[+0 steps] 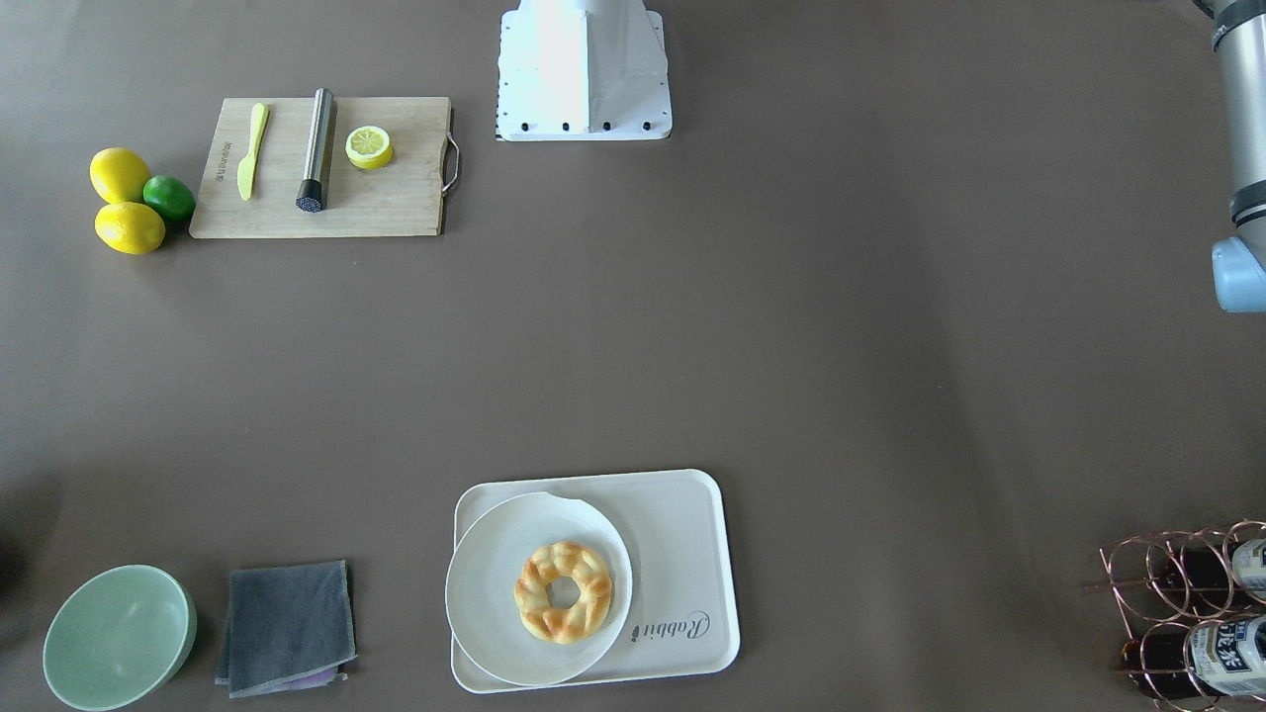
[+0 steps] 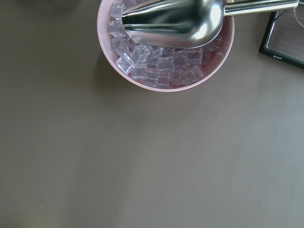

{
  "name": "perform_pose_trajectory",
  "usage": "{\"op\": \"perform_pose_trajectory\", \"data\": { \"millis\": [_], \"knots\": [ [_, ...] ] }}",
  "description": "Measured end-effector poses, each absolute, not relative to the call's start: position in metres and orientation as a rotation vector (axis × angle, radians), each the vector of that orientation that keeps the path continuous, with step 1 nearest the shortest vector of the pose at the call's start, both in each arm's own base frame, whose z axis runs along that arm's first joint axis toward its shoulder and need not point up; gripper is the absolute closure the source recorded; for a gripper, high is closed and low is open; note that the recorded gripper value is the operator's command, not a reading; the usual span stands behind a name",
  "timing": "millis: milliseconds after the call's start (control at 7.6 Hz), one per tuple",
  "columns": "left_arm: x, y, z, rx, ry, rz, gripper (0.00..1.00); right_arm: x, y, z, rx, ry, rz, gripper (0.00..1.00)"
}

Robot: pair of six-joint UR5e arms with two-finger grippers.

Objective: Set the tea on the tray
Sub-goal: 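Move the left gripper above the copper rack toward a tea bottle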

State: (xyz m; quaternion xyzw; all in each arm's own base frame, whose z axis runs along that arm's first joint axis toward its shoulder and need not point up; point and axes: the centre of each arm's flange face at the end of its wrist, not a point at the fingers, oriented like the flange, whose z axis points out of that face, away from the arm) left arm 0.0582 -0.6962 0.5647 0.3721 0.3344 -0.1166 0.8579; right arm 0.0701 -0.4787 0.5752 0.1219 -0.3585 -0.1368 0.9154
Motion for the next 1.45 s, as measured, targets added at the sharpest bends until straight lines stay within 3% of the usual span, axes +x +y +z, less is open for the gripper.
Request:
{"op": "perform_pose_trajectory", "data": {
  "millis": [1447],
  "knots": [
    [0.077, -0.696, 0.572, 0.821, 0.766, -0.322, 0.33, 0.071, -0.484, 0.571, 0.257, -0.736, -0.281, 0.0]
  ]
}}
